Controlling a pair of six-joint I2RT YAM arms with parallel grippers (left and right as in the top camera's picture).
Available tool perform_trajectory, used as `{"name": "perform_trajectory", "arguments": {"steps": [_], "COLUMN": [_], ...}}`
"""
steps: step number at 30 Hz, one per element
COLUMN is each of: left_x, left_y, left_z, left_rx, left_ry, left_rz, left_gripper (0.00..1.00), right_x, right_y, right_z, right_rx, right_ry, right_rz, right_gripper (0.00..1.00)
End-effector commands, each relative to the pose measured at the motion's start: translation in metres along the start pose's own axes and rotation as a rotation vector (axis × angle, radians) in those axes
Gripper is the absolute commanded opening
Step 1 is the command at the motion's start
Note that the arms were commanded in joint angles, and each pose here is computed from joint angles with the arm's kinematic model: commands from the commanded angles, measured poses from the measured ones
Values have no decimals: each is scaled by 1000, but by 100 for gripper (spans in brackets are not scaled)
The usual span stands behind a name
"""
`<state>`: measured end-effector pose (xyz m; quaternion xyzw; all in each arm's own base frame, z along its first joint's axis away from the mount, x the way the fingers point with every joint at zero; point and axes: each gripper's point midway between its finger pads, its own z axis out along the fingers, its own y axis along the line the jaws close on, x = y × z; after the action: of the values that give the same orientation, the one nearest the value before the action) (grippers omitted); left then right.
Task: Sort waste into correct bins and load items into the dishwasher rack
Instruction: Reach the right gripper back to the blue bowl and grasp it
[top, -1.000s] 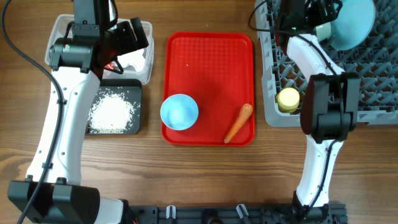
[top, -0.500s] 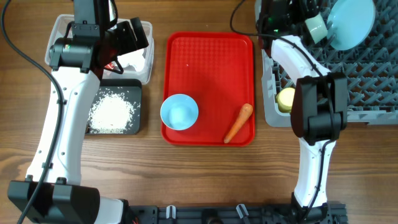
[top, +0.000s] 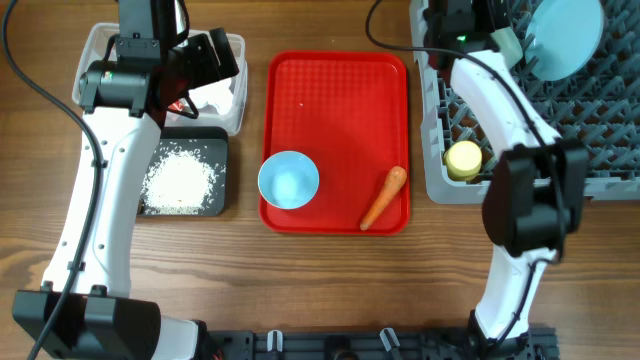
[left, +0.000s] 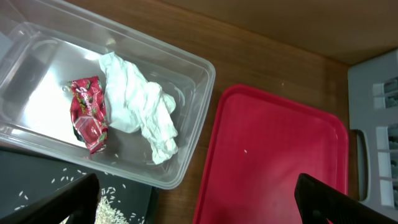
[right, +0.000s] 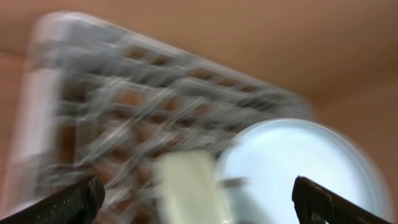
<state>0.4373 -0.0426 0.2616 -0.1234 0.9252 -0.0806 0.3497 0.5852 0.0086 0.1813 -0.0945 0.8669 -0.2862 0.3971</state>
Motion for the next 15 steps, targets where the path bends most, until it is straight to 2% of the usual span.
{"name": "perform_trajectory", "arguments": {"steps": [1, 4, 6, 8, 15], "left_x": [-1, -1, -1, -1, -1], "left_y": [1, 1, 1, 1, 1], "left_z": [1, 1, 1, 1, 1], "left_rx": [-7, -7, -7, -7, -7], "left_ry": [-5, -5, -5, -5, -5], "left_rz": [-7, -7, -7, -7, -7], "left_gripper": [100, 100, 100, 100, 100], "right_x": [-6, 14, 24, 33, 68], "right_y": [100, 147, 163, 172, 213], "right_z": [-59, -110, -140, -151, -165], "right_rx": [-671, -1058, -1242, -1301, -1305], "right_ry": [-31, 49, 95, 133, 235], "right_rz": [101, 104, 113, 94, -19], "right_gripper": [98, 100, 99, 96, 92]}}
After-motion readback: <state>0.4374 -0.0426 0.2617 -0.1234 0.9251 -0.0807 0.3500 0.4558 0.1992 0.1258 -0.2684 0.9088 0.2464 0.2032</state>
